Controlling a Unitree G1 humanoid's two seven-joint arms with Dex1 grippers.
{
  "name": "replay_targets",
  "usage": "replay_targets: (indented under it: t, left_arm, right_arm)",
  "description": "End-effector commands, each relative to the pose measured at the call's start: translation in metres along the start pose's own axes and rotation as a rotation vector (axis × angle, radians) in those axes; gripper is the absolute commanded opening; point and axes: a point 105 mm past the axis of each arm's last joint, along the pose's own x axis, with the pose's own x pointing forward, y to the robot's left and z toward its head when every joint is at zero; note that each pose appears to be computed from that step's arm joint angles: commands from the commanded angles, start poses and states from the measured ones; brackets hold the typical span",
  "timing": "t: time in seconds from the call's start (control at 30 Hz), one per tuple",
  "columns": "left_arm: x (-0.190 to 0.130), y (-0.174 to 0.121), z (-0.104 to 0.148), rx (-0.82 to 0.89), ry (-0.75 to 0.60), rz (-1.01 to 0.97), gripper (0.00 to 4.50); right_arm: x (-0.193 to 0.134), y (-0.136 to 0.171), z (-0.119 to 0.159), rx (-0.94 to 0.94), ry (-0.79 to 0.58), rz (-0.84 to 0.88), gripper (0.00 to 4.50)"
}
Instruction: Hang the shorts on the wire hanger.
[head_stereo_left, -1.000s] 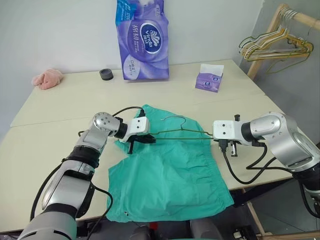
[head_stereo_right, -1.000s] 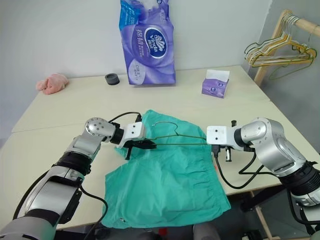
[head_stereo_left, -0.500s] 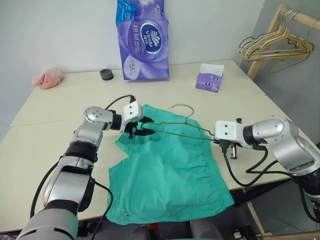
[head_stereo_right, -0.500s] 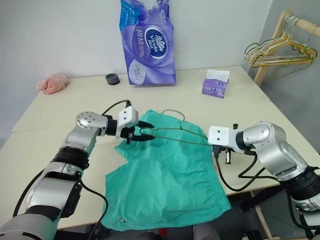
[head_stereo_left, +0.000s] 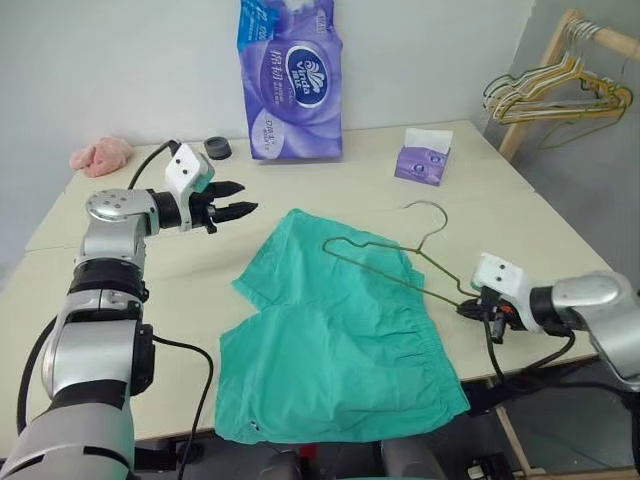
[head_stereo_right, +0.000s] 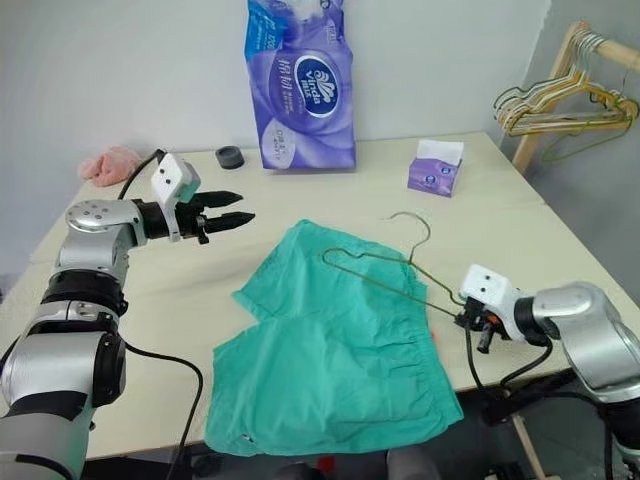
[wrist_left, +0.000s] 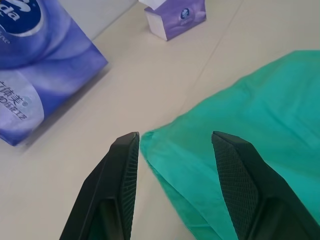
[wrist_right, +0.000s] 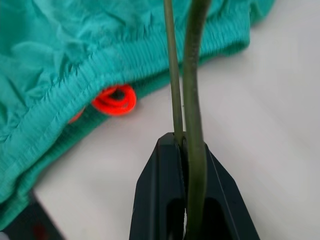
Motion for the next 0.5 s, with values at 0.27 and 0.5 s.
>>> replay_targets:
  t: [0.27, 0.5]
  left_arm:
    - [0.025, -0.054, 0.009, 0.030, -0.063, -0.262, 2.41]
    - [0.047, -0.094, 0.016, 0.051, -0.103, -0.417, 2.41]
  right_arm:
    - [-0.061, 0.047, -0.044, 0.437, -0.007, -0.019, 0.00]
    - [-0.076, 0.105, -0.076, 0.667, 0.061, 0.097, 0.00]
